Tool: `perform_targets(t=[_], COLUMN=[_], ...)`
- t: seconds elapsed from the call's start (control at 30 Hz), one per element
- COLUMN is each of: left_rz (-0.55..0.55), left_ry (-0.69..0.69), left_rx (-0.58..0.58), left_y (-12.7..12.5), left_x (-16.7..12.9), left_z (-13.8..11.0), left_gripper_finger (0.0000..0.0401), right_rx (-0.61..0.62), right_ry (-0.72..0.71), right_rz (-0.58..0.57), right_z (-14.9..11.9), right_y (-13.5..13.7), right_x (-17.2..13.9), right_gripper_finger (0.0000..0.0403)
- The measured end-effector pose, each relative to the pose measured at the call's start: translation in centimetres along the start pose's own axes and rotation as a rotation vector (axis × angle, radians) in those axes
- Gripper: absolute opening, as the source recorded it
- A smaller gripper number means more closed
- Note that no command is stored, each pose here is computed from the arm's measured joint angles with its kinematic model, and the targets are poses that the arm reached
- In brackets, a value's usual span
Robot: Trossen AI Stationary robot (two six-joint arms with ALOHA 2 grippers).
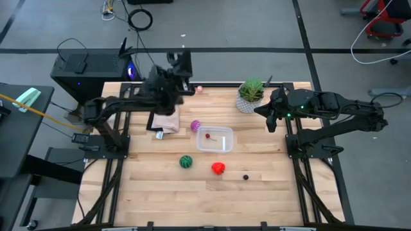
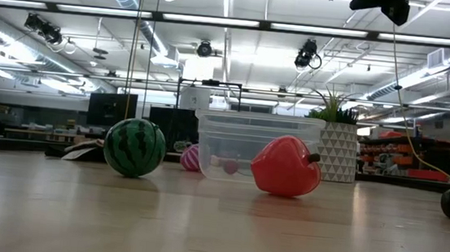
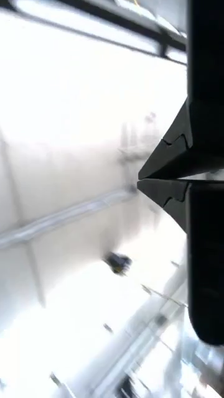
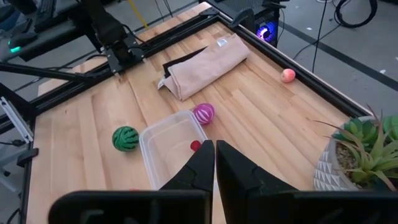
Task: Pick and placing Produce into tupperware
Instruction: Put the watermelon into the transparent bin
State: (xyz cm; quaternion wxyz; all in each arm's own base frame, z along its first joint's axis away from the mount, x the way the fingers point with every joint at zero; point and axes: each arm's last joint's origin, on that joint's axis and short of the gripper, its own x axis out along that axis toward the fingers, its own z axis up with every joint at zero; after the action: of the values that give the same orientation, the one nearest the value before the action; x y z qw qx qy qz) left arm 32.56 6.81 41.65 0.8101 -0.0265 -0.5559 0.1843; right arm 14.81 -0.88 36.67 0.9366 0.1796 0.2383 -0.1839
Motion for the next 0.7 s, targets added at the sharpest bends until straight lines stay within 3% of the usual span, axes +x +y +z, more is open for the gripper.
perform_targets(t=[0.17, 0.33, 0.57, 0.7], left_rz=[0.067, 0.163, 0.204, 0.220], left_ry=[0.153, 0.392, 0.867, 1.122], left_rx=[0.018, 0.025, -0.178, -0.234], left_y=[-0.2, -1.3, -2.5, -3.7], left_x=[-5.2, -11.1, -18.9, -20.8], left_z=[1.7, 3.1, 4.2, 4.1], left_gripper_finger=[0.0005, 0.0015, 0.0006, 0.0010], right_rx=[-0.007, -0.023, -0.047, -0.048], right_ry=[0.000, -0.001, 0.000, -0.001], right_rz=[0.000, 0.000, 0.000, 0.000], right_z=[0.0, 0.0, 0.0, 0.1], right_y=[0.0, 0.0, 0.0, 0.1], right_x=[0.0, 0.0, 0.1, 0.2], right_gripper_finger=[0.0023, 0.0023, 0.0023, 0.0023])
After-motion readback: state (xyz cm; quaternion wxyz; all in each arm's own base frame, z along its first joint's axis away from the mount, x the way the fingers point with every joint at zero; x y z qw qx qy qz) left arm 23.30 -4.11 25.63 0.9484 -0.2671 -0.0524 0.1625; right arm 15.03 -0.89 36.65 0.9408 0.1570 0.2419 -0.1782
